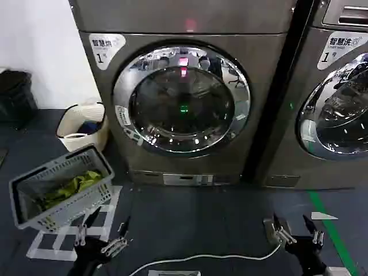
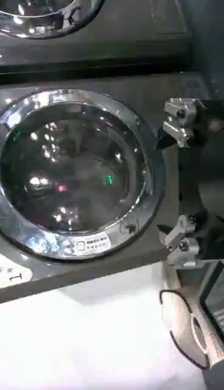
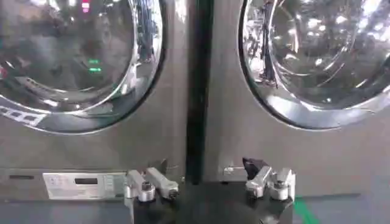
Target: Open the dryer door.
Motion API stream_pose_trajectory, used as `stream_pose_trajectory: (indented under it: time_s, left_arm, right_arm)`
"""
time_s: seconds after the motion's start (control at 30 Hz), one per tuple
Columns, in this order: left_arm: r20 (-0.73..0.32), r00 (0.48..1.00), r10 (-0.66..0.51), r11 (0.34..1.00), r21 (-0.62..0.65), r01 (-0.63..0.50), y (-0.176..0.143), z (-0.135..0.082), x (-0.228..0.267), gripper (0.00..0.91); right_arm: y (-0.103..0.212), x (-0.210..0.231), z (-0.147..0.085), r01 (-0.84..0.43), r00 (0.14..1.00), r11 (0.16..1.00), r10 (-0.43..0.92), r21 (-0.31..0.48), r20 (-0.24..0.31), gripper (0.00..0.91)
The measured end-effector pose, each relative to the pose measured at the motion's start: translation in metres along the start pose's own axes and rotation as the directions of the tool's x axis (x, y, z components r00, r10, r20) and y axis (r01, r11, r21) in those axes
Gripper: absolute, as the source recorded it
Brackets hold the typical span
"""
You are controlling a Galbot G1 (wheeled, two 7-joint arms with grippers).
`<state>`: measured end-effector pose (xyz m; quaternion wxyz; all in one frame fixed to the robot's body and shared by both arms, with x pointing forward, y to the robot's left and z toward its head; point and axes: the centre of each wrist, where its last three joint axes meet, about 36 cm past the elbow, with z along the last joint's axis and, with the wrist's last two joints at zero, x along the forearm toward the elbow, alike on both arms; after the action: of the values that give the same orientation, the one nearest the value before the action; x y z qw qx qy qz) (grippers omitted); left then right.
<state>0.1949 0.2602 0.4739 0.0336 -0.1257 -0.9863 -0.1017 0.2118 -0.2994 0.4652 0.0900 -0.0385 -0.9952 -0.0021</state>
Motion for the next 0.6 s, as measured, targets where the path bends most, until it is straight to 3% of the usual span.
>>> stream_pose_trajectory:
  time_s: [0.37,0.6]
  left_arm:
    - [0.008,1.000,0.001,1.000,-0.004,-0.001,-0.001,-0.005,0.002,0.907]
    - [0.030,0.999,0.019,1.000,-0.022,-0.018,-0.004,-0.012,0.007,0.907]
  right_arm:
    - [-0.004,-0.057,-0.016,0.186,0.976,0.982,-0.184,-0.006,0.115,0.907]
    - [-0.012,-0.109,-0.034,0.312,0.933,0.946,-0.322,0.085,0.161,0.907]
